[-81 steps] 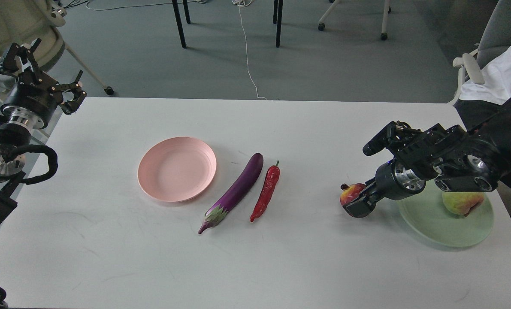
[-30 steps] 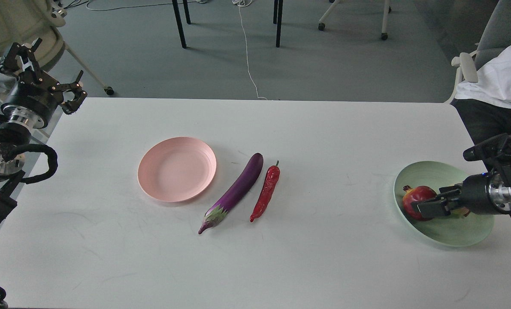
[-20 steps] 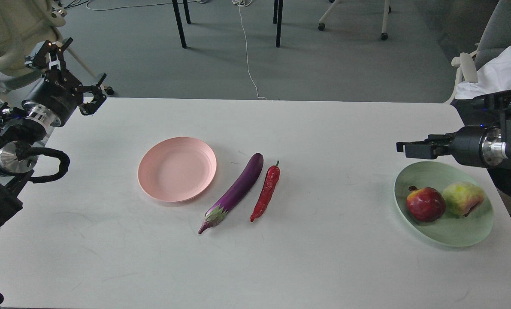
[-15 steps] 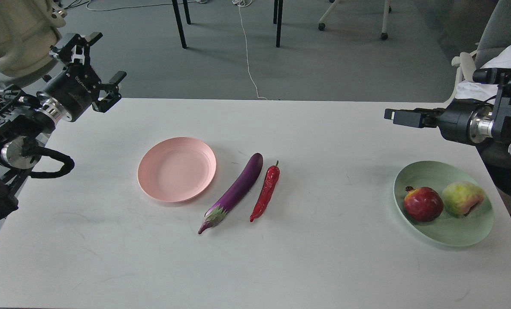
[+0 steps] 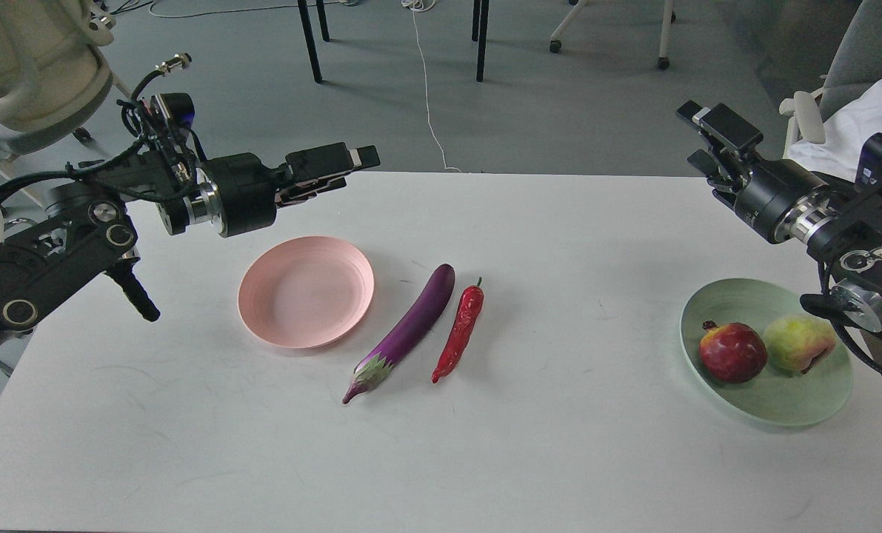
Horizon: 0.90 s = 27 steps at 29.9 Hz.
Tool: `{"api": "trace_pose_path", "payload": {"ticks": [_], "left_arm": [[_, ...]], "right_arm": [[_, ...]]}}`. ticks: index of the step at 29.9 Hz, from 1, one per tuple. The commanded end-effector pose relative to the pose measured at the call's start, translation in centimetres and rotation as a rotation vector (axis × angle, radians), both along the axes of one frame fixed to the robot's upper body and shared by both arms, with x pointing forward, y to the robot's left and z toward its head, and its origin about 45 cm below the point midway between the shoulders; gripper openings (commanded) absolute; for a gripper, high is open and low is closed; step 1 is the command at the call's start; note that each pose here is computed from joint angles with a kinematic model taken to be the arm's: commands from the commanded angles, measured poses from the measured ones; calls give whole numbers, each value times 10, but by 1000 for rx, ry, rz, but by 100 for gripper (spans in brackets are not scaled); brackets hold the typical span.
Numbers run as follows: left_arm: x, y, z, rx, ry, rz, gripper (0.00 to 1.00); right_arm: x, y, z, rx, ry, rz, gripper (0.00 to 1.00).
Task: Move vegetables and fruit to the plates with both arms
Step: 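Reach the left gripper down to the purple eggplant and grasp it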
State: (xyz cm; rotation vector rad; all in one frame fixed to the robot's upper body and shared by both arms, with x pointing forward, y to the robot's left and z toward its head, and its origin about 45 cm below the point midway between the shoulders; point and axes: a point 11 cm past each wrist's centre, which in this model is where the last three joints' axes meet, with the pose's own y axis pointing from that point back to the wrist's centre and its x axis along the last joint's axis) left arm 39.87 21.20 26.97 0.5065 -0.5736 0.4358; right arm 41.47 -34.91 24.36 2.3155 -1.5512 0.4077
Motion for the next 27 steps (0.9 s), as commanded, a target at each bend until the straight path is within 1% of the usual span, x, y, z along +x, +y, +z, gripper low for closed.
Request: {"api": "trace_pose_path", "payload": {"ticks": [1, 4, 9, 13, 15, 18, 23, 27], "left_arm": [[-16, -21, -10, 122, -57, -111, 98], [-20, -25, -26, 265, -108, -152, 98], [-31, -72, -48, 419, -222, -301, 98], [-37, -85, -64, 517, -279, -363, 98], [-40, -89, -74, 585, -314, -399, 97], [-46, -90, -87, 627, -312, -429, 94], [-47, -81, -117, 686, -243, -435, 92], [-37, -78, -130, 697, -237, -391, 92]], "right_arm": [[-7, -8, -4, 82, -27, -30, 98], [-7, -20, -10, 215, 12, -122, 98], [1, -32, -20, 515, 76, -291, 99], [1, -40, -16, 681, 91, -313, 99], [-4, -43, -22, 711, 104, -317, 99], [-10, -47, -28, 728, 109, -335, 99], [-20, -51, -40, 767, 125, -358, 99], [-26, -53, -40, 844, 118, -336, 99]]}}
